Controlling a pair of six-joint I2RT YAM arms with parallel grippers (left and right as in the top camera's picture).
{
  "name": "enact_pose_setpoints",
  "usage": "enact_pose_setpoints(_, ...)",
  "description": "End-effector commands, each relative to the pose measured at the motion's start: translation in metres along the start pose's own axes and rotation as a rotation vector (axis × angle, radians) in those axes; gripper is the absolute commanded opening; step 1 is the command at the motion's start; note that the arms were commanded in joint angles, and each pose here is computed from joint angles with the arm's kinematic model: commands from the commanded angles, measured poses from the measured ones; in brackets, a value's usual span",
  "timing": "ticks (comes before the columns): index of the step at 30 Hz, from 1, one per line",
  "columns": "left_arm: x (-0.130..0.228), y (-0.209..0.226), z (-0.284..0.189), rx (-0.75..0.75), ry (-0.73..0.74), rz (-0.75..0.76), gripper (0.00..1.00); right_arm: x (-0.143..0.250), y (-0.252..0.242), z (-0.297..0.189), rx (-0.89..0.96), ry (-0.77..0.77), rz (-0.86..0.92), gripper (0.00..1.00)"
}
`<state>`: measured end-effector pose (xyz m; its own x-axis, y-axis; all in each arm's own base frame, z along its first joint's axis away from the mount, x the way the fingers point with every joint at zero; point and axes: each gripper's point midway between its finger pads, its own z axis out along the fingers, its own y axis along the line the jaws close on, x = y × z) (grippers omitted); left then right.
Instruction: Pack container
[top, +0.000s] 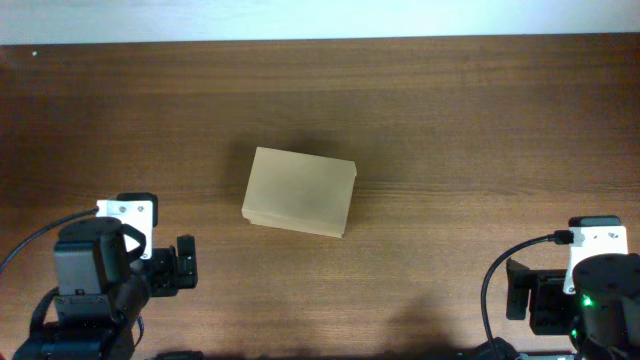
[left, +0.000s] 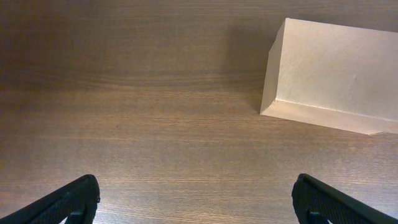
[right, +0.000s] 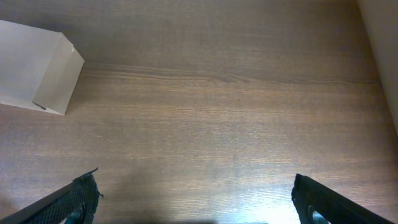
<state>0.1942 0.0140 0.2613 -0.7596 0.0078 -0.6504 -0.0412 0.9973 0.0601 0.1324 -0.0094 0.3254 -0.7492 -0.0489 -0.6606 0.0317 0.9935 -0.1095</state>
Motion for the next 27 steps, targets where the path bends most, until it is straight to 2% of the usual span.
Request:
enact_pose_setpoints(1,0.001,0.002,0.001,-0.009,0.000,-0.008,1.00,-0.001,0.000,0.003,0.008,0.005,0.005,0.99)
enact_pose_setpoints(15,0.001,0.002,0.001,-0.009,0.000,-0.008,1.00,-0.001,-0.001,0.003,0.012,0.002,0.005,0.99)
enact_pose_setpoints(21,0.001,0.002,0.001,-0.009,0.000,-0.008,1.00,-0.060,-0.012,-0.004,0.010,-0.404,0.263,0.99)
enact_pose_setpoints(27,0.001,0.002,0.001,-0.009,0.000,-0.008,1.00,-0.053,-0.026,0.027,0.050,-0.607,0.405,0.99)
